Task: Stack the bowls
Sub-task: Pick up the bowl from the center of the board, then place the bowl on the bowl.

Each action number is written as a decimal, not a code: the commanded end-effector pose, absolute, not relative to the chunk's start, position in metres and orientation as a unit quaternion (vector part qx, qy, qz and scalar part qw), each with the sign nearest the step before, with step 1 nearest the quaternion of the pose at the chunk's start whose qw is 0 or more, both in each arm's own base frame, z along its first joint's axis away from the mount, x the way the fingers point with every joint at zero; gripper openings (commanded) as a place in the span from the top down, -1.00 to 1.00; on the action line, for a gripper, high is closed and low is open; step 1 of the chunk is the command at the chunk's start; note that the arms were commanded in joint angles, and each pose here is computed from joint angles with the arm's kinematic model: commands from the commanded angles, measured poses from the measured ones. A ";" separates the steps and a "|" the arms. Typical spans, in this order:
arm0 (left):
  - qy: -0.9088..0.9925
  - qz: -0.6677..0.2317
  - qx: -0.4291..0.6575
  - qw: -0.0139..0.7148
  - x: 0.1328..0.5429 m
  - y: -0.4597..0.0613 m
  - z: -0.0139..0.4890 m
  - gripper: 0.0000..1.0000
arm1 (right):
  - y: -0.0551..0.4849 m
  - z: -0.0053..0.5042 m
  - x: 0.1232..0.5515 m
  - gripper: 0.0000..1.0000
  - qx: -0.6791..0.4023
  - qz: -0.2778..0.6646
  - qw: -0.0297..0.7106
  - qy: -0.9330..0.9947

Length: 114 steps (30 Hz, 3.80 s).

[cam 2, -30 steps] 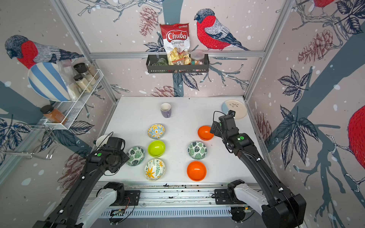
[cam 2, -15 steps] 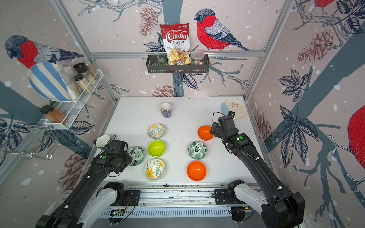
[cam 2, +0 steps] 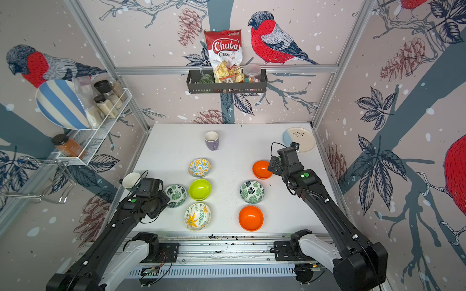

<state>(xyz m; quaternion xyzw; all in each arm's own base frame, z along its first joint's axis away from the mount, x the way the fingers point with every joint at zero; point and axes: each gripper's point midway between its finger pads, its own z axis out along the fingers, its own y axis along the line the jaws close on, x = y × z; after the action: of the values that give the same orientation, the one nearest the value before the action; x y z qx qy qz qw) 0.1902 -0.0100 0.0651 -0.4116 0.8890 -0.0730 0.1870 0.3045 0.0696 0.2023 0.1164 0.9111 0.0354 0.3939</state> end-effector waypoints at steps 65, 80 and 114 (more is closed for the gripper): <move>0.954 -0.248 0.050 0.162 0.251 -0.238 0.204 1.00 | 0.306 0.203 0.223 1.00 -0.127 0.291 0.090 0.944; 0.946 -0.195 -0.058 0.253 0.248 -0.142 0.212 -0.92 | 0.233 0.216 0.270 1.00 -0.013 0.304 0.127 0.944; 0.954 -0.154 -0.081 0.245 0.211 -0.101 0.174 -0.83 | 0.164 0.115 0.236 1.00 0.064 0.269 0.095 0.956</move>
<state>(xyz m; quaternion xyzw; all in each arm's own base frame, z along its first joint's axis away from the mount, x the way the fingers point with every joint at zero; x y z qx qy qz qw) 0.2110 -0.1027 0.1748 -0.0842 0.9530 -0.1583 0.2444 0.2300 0.1565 0.1108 0.0786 0.9620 0.2495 0.0789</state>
